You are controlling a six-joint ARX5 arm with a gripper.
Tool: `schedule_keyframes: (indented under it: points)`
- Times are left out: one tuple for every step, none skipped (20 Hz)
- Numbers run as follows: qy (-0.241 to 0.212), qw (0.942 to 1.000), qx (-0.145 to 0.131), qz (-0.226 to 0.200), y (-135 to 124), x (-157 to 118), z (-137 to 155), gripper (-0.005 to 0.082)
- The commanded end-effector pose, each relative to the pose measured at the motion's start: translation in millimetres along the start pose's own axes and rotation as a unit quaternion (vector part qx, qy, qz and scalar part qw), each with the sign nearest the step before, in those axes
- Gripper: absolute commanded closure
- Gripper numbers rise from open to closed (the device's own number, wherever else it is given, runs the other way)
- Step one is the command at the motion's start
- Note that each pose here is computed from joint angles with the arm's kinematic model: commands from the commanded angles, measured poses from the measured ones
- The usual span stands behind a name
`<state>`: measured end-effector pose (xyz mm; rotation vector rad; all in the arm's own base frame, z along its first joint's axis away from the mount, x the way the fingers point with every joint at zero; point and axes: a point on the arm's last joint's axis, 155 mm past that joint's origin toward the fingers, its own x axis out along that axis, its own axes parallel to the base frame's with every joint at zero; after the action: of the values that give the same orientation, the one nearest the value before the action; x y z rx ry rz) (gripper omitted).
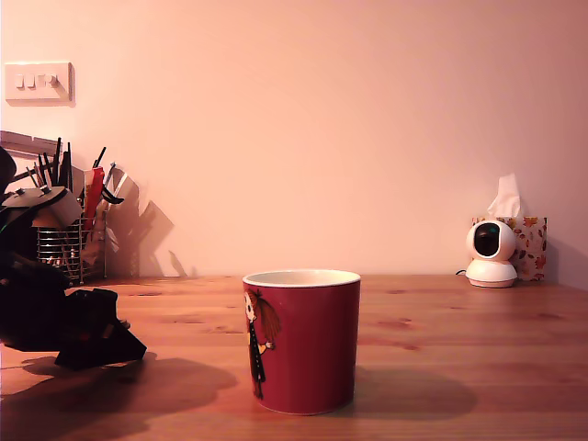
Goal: Pick up the coffee capsules on the table and drop them inside the coffee cup
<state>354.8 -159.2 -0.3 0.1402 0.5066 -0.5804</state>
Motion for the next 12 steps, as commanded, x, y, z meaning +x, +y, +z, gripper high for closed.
schedule_keyframes:
  points:
    - [0.02, 0.9998, -0.002, -0.004, -2.3, 1.9, -14.9, 0.0345]
    - [0.02, 0.9998, -0.002, -0.004, -2.3, 1.9, -14.9, 0.0345]
    - [0.02, 0.9998, -0.002, -0.003, -2.1, 1.9, -15.1, 0.0345]
    - [0.02, 0.9998, -0.003, -0.002, -1.7, 1.9, -15.0, 0.0345]
    - [0.021, 0.9998, -0.002, -0.002, -1.7, 1.9, -15.1, 0.0345]
    - [0.021, 0.9998, -0.003, -0.002, -1.7, 1.9, -15.1, 0.0345]
    - [0.02, 0.9998, -0.003, -0.002, -1.7, 1.9, -15.0, 0.0347]
    - [0.021, 0.9998, -0.003, -0.002, -1.7, 1.9, -15.1, 0.0375]
    - [0.021, 0.9998, -0.003, -0.002, -1.7, 1.9, -15.1, 0.0423]
    - [0.021, 0.9998, -0.002, -0.002, -1.8, 1.9, -15.1, 0.0461]
    - [0.021, 0.9998, -0.003, -0.002, -1.7, 1.9, -15.2, 0.0498]
    - [0.021, 0.9998, -0.003, -0.002, -1.9, 1.9, -15.3, 0.0524]
